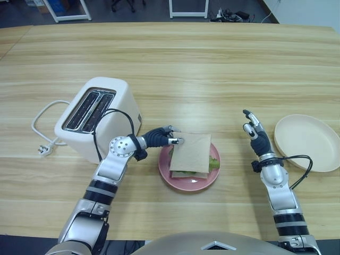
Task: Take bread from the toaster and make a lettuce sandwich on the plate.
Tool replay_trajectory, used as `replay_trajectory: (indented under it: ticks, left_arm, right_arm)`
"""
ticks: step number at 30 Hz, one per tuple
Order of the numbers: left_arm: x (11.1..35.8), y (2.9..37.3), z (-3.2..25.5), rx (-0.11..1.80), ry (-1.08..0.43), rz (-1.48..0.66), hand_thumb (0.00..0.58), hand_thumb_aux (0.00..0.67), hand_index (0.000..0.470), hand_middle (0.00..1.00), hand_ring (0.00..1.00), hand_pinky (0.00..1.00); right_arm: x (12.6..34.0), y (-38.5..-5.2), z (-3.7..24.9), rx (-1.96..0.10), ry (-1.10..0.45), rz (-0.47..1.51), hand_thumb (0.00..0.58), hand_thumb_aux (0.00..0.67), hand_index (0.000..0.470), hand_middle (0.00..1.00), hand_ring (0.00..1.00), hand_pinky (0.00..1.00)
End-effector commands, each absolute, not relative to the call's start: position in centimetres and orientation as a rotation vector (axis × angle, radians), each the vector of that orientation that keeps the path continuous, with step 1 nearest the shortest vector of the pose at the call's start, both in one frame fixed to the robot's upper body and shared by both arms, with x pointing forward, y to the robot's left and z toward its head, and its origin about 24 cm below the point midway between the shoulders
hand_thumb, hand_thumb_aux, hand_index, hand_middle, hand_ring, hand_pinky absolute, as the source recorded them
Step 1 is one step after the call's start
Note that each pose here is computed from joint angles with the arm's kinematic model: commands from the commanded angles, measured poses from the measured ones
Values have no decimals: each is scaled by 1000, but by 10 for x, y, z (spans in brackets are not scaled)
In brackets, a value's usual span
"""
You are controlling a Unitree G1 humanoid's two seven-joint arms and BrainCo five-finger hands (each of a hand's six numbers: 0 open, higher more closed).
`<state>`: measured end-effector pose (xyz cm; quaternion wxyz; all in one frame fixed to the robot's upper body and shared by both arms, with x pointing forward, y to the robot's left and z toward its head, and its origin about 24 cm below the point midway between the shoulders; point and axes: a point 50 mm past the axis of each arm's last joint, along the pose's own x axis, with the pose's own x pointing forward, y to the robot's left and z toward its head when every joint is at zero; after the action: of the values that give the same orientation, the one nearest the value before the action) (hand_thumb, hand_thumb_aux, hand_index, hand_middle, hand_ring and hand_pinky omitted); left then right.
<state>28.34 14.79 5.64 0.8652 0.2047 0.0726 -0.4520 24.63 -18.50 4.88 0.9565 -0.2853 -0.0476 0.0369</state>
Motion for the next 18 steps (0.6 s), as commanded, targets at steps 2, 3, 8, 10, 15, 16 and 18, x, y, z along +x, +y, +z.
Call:
replay_trajectory:
  ticks: [2,3,8,10,15,16,18]
  left_arm:
    - [284,149,47,499,194,-967,580,670,470,1000,1000,1000]
    - [284,149,45,502,201,-968,580,670,470,1000,1000,1000]
    - [286,154,40,521,221,-952,580,670,470,1000,1000,1000]
    - [286,156,40,528,223,-944,580,670,470,1000,1000,1000]
    - [287,159,37,544,237,-932,580,670,470,1000,1000,1000]
    - [287,159,36,547,244,-933,580,670,470,1000,1000,1000]
    - [287,161,34,554,255,-932,580,670,470,1000,1000,1000]
  right_arm:
    - [232,-168,61,-732,-223,169,0,0,0,0,0,0]
    - [227,-161,66,-806,-285,194,0,0,0,0,0,0]
    - [196,-126,79,-1167,-653,381,0,0,0,0,0,0]
    - [186,-117,73,-1302,-740,470,0,0,0,0,0,0]
    - [181,-109,36,-1488,-771,643,0,0,0,0,0,0]
    - [181,-107,28,-1506,-767,673,0,0,0,0,0,0]
    - [179,-104,14,-1536,-754,725,0,0,0,0,0,0]
